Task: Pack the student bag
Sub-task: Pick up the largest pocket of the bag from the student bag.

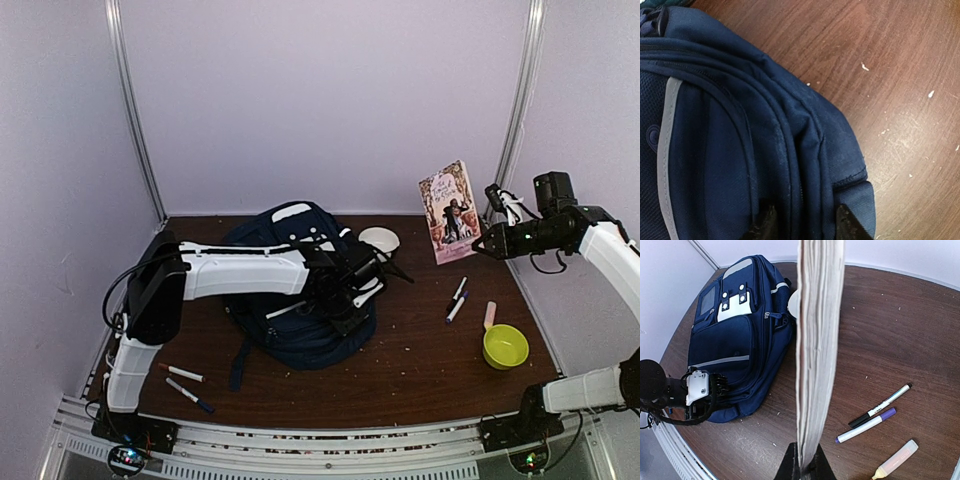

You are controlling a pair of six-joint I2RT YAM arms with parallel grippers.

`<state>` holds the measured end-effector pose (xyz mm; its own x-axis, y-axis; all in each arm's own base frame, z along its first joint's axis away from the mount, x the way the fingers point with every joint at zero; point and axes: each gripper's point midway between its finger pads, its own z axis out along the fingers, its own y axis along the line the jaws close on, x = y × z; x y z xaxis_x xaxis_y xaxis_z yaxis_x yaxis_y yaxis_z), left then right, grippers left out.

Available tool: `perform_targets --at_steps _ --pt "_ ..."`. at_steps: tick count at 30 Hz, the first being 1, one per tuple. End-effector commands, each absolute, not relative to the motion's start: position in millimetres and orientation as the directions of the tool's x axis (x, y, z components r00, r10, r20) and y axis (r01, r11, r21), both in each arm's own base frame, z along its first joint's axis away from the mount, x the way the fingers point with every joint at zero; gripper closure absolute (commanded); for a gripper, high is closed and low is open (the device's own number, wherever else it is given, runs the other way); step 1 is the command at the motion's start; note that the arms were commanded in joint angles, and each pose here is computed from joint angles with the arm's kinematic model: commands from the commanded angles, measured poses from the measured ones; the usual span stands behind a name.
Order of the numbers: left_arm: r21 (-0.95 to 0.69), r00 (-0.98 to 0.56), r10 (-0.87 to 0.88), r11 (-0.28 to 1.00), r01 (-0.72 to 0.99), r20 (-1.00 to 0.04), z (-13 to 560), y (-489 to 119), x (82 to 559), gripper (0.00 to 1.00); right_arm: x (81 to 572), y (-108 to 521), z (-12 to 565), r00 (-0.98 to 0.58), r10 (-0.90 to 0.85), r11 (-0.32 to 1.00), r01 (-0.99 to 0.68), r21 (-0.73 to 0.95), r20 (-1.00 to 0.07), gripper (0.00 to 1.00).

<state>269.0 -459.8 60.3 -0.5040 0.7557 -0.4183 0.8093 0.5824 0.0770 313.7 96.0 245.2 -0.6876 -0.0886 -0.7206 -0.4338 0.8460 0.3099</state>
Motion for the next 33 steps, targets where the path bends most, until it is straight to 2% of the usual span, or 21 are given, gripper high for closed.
perform_targets --at_steps 1,5,9,19,26,30,33 --pt "0.138 -0.522 0.768 0.602 0.787 -0.371 50 -446 278 0.66 314 95 253 -0.658 -0.087 0.843 -0.449 0.297 -0.748 1.00" --pt "0.148 -0.516 0.760 0.607 0.780 -0.396 65 -448 282 0.80 314 95 255 -0.655 -0.085 0.843 -0.449 0.297 -0.750 1.00" --pt "0.142 -0.504 0.745 0.610 0.779 -0.436 86 -450 285 1.00 313 97 255 -0.659 -0.087 0.836 -0.457 0.305 -0.747 1.00" --pt "0.132 -0.512 0.647 0.684 0.718 -0.565 165 -428 306 1.00 298 112 263 -0.659 -0.107 0.773 -0.526 0.355 -0.744 1.00" --pt "0.151 -0.502 0.534 0.773 0.617 -0.680 229 -393 338 1.00 272 139 276 -0.712 -0.114 0.616 -0.598 0.514 -0.693 1.00" --pt "0.134 -0.506 0.469 0.815 0.564 -0.724 248 -373 361 1.00 255 158 266 -0.784 -0.095 0.492 -0.573 0.656 -0.614 1.00" --pt "0.130 -0.498 0.438 0.833 0.538 -0.749 261 -364 375 1.00 244 175 249 -0.814 -0.138 0.437 -0.561 0.703 -0.564 1.00"
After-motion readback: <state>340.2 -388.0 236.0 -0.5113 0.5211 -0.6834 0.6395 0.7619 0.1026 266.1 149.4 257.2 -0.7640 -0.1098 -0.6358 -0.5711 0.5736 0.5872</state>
